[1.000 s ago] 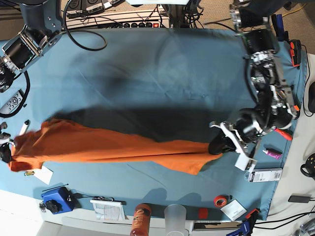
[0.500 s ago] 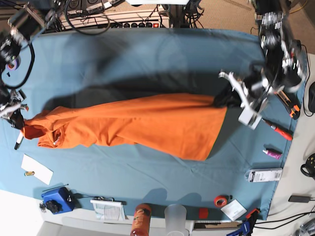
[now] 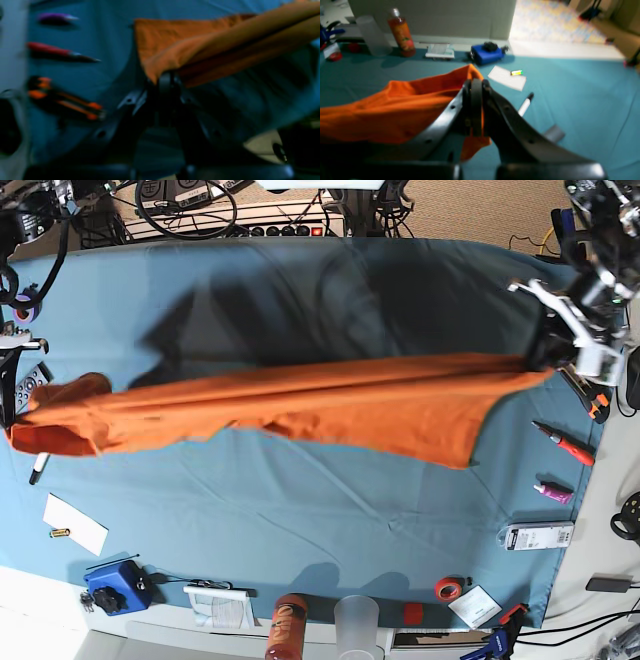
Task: Layout the t-shirt on the table in an organized manner, then fold the t-shirt properly
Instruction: 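Lift and swing the shirt with both grippers to spread it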
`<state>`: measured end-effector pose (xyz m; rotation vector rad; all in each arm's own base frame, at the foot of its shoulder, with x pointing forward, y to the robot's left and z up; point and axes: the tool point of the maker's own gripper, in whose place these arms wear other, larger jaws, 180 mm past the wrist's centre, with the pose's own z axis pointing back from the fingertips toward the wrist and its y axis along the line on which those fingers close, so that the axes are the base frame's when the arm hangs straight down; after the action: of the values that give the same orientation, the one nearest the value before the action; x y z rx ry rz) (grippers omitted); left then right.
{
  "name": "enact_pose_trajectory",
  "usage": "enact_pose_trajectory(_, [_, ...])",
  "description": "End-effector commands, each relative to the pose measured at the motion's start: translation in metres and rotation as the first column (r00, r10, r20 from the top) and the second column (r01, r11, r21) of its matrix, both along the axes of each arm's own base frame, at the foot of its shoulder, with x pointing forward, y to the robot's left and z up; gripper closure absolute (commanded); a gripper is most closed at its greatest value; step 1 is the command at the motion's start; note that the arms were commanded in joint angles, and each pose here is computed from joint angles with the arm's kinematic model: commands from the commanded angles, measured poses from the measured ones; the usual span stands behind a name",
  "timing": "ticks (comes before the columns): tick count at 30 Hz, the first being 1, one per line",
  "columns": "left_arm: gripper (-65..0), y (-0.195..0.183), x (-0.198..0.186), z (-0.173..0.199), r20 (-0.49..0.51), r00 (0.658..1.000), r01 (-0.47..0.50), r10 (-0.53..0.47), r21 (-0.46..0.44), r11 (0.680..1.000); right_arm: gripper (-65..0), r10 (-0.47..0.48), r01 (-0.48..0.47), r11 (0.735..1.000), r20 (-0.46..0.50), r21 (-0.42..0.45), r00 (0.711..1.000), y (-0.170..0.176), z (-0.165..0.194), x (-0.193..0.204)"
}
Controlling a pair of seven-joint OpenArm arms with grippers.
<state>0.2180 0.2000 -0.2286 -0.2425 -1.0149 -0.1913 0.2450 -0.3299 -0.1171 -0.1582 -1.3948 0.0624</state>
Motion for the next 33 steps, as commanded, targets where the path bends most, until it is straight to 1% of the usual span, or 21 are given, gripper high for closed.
enact_pose_trajectory(1, [0.0,0.007,0.002,0.013,0.051,0.999,-0.019,0.019,0.006,1.0,0.0,0.005,-0.002,0.999,0.066,-0.046,0.998,0.002,0.021,0.0])
enact_pose_trajectory(5, [0.0,0.026,-0.002,0.029,0.107,0.991,-0.078,0.079,-0.008,0.997,0.0,0.022,-0.003,0.993,0.15,-0.121,0.988,0.016,0.046,-0.001])
enact_pose_trajectory(7, [0.0,0.034,-0.003,0.037,0.139,0.985,-0.102,0.104,-0.019,0.995,0.0,0.01,0.02,0.987,0.187,-0.16,0.982,0.018,0.059,-0.002])
enact_pose_trajectory(8, [0.0,0.037,-0.005,0.04,0.147,0.983,-0.112,0.114,-0.021,0.993,0.0,-0.001,0.034,0.986,0.192,-0.165,0.981,0.016,0.06,-0.002])
enact_pose_trajectory(10, [0.0,0.043,-0.008,0.042,0.155,0.981,-0.12,0.119,-0.002,0.993,0.0,-0.01,0.043,0.985,0.191,-0.167,0.982,0.014,0.06,-0.002])
enact_pose_trajectory(14, [0.0,0.046,-0.014,0.047,0.166,0.978,-0.126,0.129,-0.027,0.992,0.0,-0.016,0.045,0.986,0.175,-0.158,0.984,0.014,0.056,-0.003])
enact_pose_trajectory(19, [0.0,0.046,-0.015,0.046,0.16,0.979,-0.127,0.13,-0.027,0.992,0.0,-0.023,0.046,0.988,0.157,-0.145,0.987,0.014,0.05,-0.003])
enact_pose_trajectory(21, [0.0,0.045,-0.015,0.045,0.157,0.979,-0.127,0.129,-0.026,0.992,0.0,-0.025,0.044,0.99,0.14,-0.134,0.99,0.015,0.043,-0.004])
enact_pose_trajectory(23, [0.0,0.045,-0.015,0.045,0.156,0.979,-0.128,0.13,-0.028,0.991,0.0,-0.023,0.034,0.993,0.099,-0.11,0.995,0.018,0.03,-0.005])
enact_pose_trajectory(25, [0.0,0.045,-0.015,0.045,0.155,0.979,-0.127,0.13,-0.027,0.991,0.0,0.009,-0.005,0.997,0.055,-0.079,0.998,0.029,0.014,-0.002])
enact_pose_trajectory(28, [0.0,0.046,-0.015,0.044,0.152,0.98,-0.129,0.131,-0.024,0.991,0.0,0.12,-0.12,0.992,-0.005,-0.026,0.993,0.064,-0.011,0.01])
enact_pose_trajectory(31, [0.0,0.051,-0.016,0.04,0.137,0.979,-0.153,0.151,0.003,0.988,0.0,0.228,-0.23,0.973,-0.076,-0.02,0.971,0.104,-0.034,0.026])
enact_pose_trajectory(33, [0.0,0.057,-0.016,0.038,0.127,0.977,-0.174,0.169,0.027,0.984,0.0,0.298,-0.305,0.952,-0.122,-0.04,0.947,0.131,-0.047,0.034])
